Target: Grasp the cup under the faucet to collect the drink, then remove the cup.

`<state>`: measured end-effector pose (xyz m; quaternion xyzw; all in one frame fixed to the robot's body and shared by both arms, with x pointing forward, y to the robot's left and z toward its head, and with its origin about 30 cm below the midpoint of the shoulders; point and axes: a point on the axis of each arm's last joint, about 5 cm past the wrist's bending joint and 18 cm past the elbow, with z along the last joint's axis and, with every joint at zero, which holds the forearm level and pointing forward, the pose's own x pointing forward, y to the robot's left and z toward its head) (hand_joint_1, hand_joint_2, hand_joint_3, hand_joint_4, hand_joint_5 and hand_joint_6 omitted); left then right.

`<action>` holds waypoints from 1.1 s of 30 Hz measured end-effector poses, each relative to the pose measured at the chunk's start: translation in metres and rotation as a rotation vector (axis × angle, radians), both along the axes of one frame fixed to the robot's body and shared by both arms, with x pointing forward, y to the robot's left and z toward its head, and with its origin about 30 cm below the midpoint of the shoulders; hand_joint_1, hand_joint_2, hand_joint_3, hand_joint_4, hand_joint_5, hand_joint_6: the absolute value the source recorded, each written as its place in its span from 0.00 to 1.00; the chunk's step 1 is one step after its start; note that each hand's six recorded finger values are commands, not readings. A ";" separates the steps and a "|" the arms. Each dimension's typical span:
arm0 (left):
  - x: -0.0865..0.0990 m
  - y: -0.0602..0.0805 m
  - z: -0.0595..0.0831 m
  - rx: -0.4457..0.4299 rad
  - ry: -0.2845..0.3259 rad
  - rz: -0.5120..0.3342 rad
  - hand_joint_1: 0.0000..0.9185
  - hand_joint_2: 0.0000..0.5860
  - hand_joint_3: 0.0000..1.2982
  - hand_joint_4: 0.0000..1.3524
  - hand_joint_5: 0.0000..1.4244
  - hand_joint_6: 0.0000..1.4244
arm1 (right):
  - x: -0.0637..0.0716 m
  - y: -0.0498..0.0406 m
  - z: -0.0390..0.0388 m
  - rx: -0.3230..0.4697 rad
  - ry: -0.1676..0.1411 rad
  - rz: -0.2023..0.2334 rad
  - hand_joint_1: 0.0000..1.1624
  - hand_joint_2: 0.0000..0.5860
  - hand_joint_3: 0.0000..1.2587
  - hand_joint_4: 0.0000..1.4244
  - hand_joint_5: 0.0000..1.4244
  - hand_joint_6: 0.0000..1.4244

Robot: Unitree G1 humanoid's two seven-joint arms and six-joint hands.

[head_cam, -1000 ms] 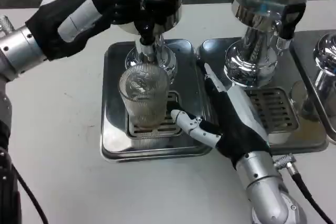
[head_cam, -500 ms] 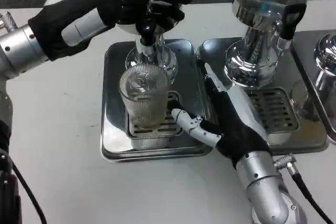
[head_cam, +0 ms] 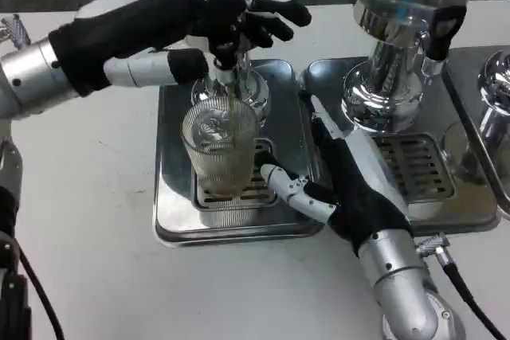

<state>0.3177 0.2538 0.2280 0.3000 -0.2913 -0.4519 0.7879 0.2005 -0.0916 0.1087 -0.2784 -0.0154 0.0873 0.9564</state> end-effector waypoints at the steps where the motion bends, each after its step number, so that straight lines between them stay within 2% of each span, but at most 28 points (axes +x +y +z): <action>1: 0.000 -0.001 0.000 0.007 -0.013 -0.003 0.00 0.09 0.20 0.12 0.16 0.21 | 0.000 0.0000 0.0000 0.000 0.000 0.000 0.41 0.49 0.00 0.00 0.00 0.00; 7: -0.002 -0.001 0.001 0.034 -0.053 -0.006 0.00 0.09 0.20 0.12 0.16 0.21 | 0.000 0.0000 0.0000 0.000 0.000 0.000 0.41 0.49 0.00 0.00 0.00 0.00; 17: -0.003 -0.001 0.003 0.051 -0.074 -0.002 0.00 0.09 0.20 0.12 0.15 0.20 | 0.000 -0.0006 -0.0001 0.002 -0.013 0.012 0.40 0.45 0.00 0.00 0.00 0.00; 21: -0.003 -0.001 0.003 0.050 -0.074 0.000 0.00 0.09 0.20 0.12 0.15 0.20 | 0.000 -0.0008 -0.0021 0.002 -0.008 0.017 0.39 0.43 0.00 0.00 0.00 0.00; 26: -0.004 -0.002 0.004 0.057 -0.083 -0.003 0.00 0.10 0.20 0.12 0.15 0.20 | 0.003 -0.0005 -0.0018 0.011 -0.014 0.036 0.38 0.43 0.00 0.00 0.00 0.00; 29: -0.005 0.000 0.003 0.054 -0.084 0.004 0.00 0.10 0.20 0.12 0.15 0.20 | 0.007 0.0008 -0.0006 0.015 -0.030 0.060 0.38 0.42 0.00 0.00 0.00 0.00; 33: -0.006 0.000 0.003 0.056 -0.087 0.006 0.00 0.11 0.20 0.12 0.15 0.20 | 0.012 0.0016 -0.0016 0.016 -0.030 0.090 0.38 0.40 0.00 0.00 0.00 0.00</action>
